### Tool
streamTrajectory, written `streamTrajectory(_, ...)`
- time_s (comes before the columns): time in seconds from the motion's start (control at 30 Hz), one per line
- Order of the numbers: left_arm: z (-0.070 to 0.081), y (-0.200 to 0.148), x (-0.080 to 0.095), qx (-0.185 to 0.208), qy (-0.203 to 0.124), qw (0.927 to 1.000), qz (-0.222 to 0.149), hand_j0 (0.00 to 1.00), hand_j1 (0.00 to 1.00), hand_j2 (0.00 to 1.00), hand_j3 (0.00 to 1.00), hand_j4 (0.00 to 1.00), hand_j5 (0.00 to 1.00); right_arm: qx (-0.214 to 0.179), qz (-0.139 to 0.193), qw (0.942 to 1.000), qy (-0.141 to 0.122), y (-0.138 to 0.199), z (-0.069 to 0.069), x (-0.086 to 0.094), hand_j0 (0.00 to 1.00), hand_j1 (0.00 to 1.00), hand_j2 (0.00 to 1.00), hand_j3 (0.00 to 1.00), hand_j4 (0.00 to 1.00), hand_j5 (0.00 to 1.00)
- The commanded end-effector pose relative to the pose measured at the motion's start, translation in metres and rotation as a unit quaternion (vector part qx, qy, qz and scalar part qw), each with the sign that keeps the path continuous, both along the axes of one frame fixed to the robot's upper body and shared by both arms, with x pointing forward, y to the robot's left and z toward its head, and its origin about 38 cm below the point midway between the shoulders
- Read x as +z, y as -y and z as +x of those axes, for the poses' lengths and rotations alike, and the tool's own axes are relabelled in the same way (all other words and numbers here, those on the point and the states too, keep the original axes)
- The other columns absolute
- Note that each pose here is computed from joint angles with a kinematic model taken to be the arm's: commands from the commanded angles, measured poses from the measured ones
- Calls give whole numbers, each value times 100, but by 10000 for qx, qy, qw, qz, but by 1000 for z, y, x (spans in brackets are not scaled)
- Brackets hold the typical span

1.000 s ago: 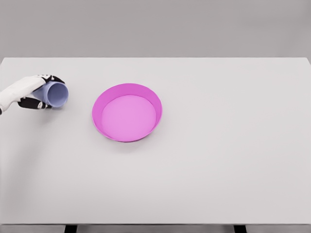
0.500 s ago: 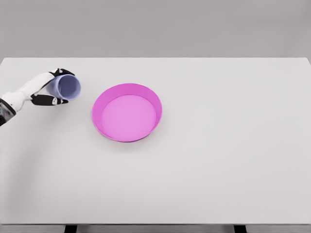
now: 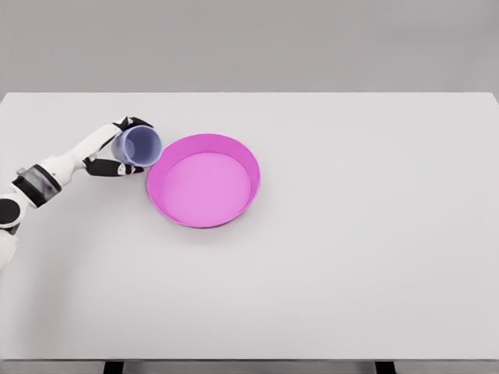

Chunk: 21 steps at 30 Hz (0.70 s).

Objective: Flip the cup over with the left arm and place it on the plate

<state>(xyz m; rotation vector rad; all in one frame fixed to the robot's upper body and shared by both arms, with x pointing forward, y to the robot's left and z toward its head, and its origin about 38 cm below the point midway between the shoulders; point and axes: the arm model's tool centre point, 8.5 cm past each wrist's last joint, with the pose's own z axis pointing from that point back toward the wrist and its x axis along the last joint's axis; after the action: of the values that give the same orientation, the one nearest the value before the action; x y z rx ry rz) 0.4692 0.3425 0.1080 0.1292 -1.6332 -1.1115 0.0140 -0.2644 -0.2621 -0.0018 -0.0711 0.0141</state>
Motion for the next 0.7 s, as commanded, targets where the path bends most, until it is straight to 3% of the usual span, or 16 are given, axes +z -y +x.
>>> streamTrajectory(0.0,0,1,1,31,-16,9998,-208,50,50,50,50,50,50,-1,1,10000,0,0,0,0,100,100,100,100,100,100)
streamTrajectory(0.67,0,-5,11,246,29,9929,-1160,45,45,45,45,45,45,-1,1,10000,0,0,0,0,100,100,100,100,100,100)
